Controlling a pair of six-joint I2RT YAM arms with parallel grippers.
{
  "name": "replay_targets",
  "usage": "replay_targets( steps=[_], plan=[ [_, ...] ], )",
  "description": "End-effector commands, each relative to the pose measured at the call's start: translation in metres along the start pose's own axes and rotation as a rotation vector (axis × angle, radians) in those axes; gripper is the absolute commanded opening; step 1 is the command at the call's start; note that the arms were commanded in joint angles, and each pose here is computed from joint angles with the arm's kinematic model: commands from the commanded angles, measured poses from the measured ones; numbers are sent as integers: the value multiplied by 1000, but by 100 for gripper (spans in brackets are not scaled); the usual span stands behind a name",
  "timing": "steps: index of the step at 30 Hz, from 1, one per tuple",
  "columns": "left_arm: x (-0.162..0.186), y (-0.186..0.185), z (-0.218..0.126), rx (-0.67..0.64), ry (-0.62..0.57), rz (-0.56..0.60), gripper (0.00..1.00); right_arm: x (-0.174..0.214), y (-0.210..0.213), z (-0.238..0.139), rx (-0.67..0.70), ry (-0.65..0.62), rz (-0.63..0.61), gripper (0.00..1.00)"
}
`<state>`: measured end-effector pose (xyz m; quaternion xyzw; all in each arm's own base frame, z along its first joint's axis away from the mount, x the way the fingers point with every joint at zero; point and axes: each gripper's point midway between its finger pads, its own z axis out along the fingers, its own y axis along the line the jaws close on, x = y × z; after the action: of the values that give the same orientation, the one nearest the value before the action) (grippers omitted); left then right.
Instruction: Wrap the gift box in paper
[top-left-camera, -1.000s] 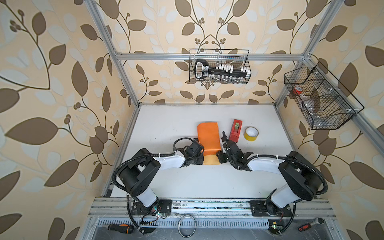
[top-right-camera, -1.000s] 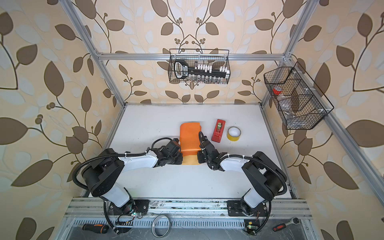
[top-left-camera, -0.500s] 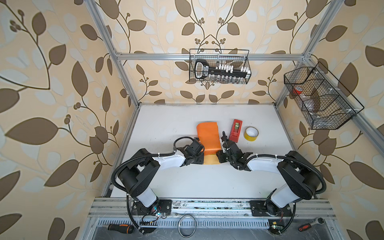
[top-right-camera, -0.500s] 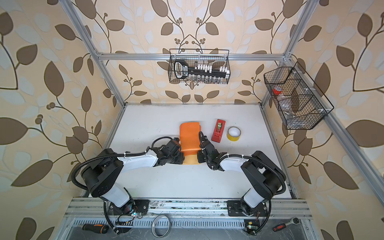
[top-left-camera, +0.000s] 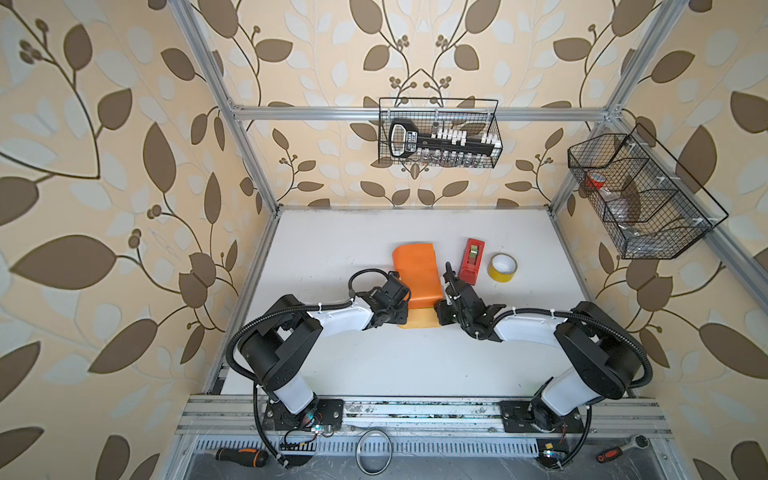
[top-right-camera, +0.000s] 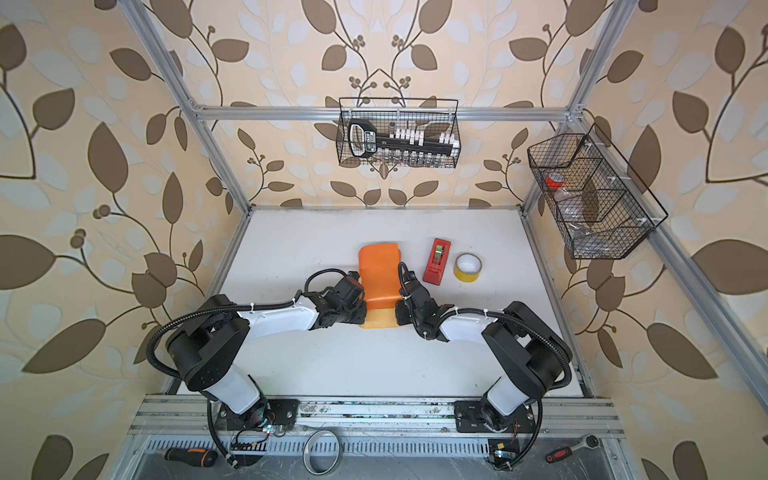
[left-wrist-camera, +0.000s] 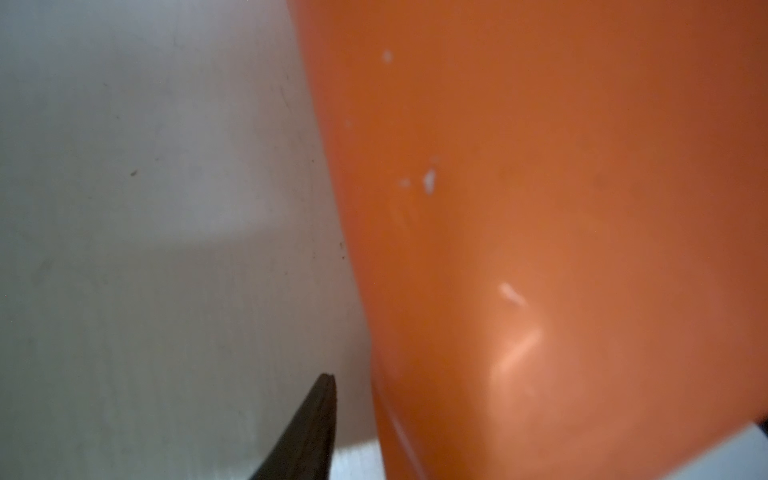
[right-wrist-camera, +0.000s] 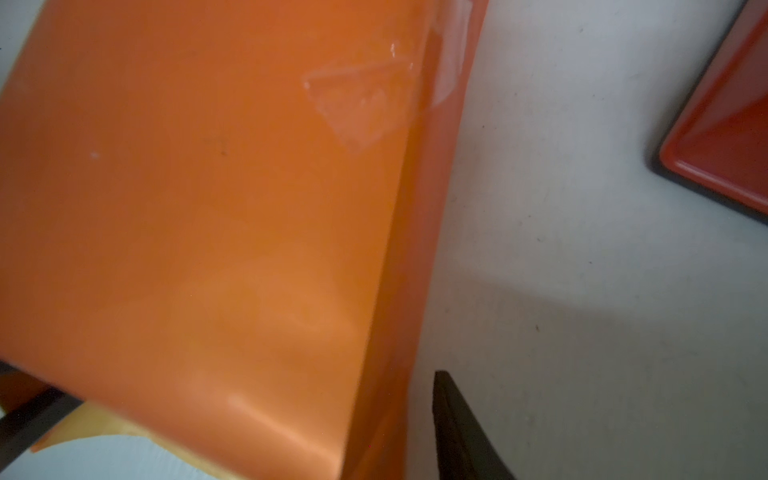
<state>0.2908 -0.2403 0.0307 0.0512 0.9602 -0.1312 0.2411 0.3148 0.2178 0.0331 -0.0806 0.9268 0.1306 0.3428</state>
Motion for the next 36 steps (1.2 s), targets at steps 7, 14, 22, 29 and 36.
replay_targets(
  steps=[7, 14, 22, 29, 36],
  plan=[
    [-9, -3, 6, -20, -22, 25, 23, 9, -17, 4, 86, 29, -22, 32],
    [-8, -4, 6, -17, -16, 28, 17, 14, -20, 6, 97, 44, -28, 25],
    [-7, -5, 5, -13, -11, 15, 8, 10, -15, 6, 81, 40, -22, 12],
    [-5, -5, 5, -10, -5, -2, 3, 11, -16, 7, 83, 42, 0, 6],
    [-3, -7, 4, -2, -3, -12, 4, 12, -16, 3, 79, 44, 8, 14]
  ],
)
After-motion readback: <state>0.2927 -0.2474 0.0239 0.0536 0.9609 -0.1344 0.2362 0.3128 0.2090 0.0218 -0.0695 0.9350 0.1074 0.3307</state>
